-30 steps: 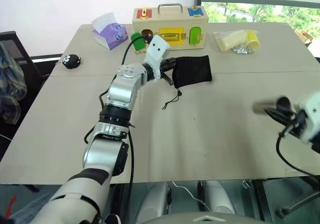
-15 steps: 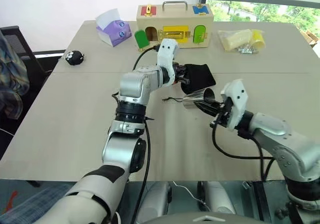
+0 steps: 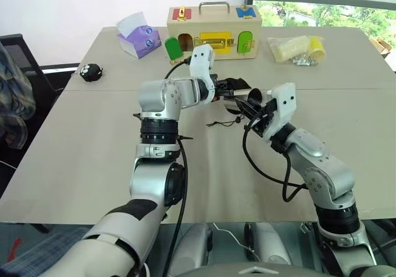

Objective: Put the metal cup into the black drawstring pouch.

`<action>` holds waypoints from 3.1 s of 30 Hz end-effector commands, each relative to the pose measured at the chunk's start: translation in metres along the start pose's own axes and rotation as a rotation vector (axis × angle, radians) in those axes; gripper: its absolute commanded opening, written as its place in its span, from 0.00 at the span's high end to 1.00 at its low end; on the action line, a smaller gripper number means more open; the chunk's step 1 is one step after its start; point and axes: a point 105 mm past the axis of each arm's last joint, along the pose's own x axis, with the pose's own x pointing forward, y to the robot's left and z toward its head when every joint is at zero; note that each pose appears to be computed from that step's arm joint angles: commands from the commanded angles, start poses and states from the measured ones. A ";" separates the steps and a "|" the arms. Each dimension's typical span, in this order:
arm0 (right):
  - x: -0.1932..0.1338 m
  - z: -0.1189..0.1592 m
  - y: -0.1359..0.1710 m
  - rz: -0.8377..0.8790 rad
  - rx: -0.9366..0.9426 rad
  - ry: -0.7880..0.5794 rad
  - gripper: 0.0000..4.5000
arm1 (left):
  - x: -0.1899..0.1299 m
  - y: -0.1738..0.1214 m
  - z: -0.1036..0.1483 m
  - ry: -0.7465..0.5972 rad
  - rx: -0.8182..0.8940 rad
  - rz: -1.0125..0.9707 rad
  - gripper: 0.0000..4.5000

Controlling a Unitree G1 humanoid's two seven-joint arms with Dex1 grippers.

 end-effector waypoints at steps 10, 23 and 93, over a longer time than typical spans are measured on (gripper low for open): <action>0.007 0.024 -0.013 -0.074 -0.064 -0.105 0.98 | -0.015 -0.023 0.025 -0.090 -0.025 -0.130 1.00; 0.018 0.025 -0.019 -0.091 -0.125 -0.135 0.98 | -0.020 -0.041 0.024 -0.084 -0.079 -0.280 1.00; -0.064 0.004 -0.064 0.200 -0.470 0.270 0.21 | -0.022 -0.053 0.005 -0.098 -0.367 -0.374 1.00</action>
